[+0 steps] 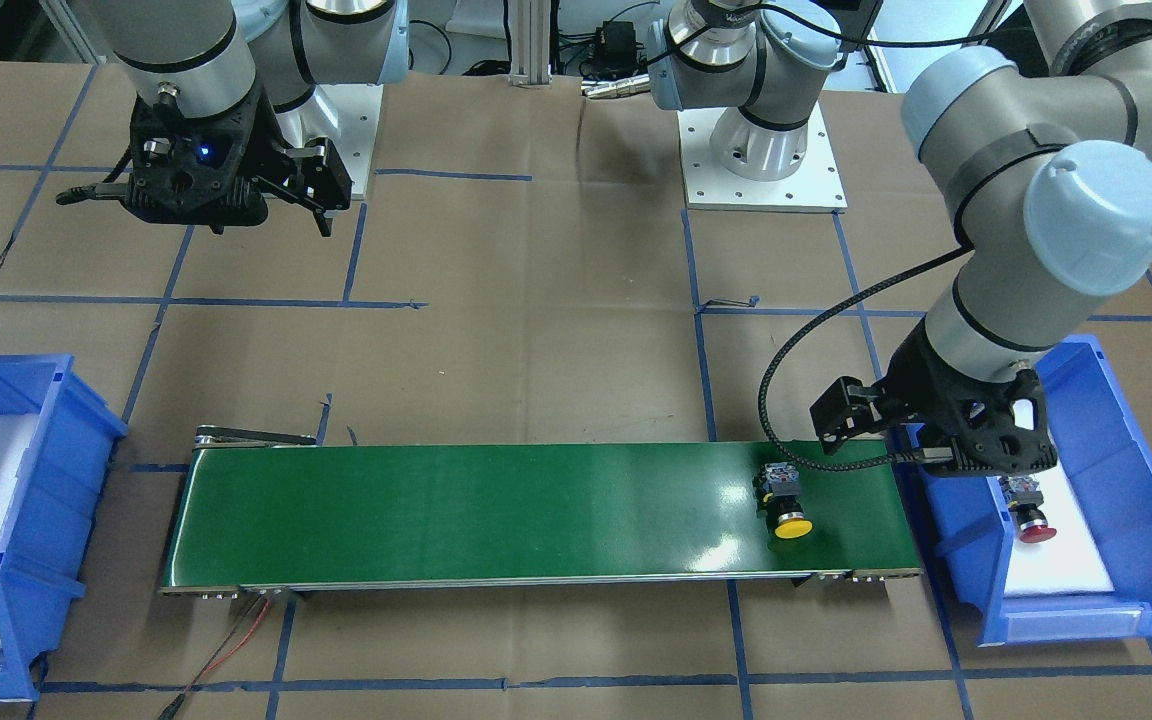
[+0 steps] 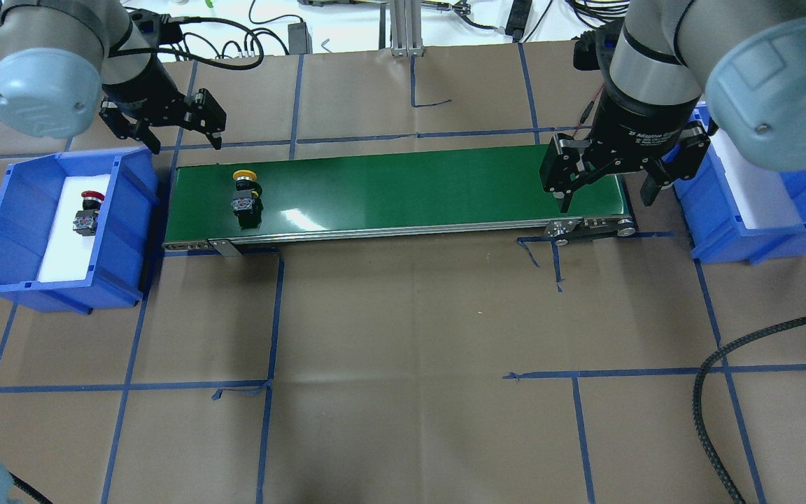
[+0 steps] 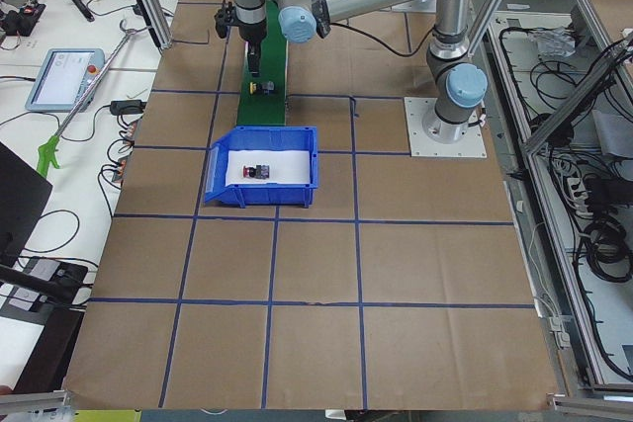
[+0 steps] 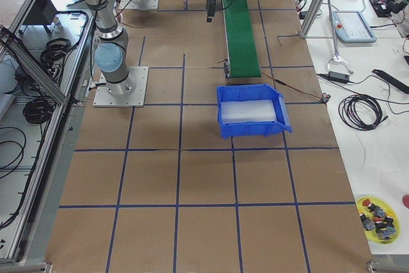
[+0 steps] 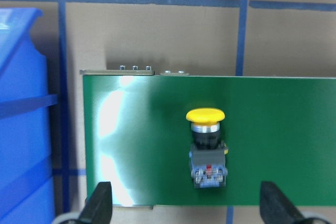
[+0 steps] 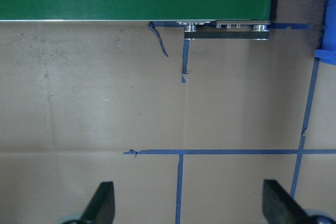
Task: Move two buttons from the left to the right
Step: 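Open the left gripper, release the button on the belt, raise, then move the left gripper back over the bin toward the red button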
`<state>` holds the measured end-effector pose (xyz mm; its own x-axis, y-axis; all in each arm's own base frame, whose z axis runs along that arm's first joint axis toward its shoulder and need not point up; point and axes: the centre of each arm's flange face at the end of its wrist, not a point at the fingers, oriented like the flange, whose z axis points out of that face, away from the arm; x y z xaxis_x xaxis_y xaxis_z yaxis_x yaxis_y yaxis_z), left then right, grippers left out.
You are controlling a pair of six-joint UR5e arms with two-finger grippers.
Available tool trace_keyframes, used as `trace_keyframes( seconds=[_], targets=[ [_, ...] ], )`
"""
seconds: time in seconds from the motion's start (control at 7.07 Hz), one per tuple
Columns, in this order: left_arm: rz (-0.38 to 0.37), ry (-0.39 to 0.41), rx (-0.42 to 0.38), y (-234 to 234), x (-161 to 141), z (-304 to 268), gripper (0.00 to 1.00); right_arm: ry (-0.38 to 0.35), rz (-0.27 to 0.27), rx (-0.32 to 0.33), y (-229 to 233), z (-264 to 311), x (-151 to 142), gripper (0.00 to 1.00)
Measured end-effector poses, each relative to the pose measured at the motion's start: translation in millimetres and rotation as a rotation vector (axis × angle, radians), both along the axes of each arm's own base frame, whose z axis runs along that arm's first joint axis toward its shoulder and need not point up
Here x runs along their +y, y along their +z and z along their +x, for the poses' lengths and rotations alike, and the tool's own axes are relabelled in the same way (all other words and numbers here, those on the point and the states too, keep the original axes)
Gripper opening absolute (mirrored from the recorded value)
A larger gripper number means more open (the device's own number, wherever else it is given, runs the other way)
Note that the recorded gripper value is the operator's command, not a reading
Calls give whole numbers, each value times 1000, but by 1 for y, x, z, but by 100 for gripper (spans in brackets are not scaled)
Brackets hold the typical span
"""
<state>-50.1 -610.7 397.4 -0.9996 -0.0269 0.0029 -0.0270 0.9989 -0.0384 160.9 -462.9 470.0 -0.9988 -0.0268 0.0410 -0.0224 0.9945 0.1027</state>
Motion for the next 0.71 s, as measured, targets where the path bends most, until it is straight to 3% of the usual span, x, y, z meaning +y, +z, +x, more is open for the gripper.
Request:
trace_keyframes(
  seconds=[0.42,0.71],
  targets=[
    [6,-28,-4,21,-1,18,100,0,-2,0,1,0,0,100],
    [27,-27,1,20,-1,78,100,0,-2,0,1,0,0,100]
  ],
)
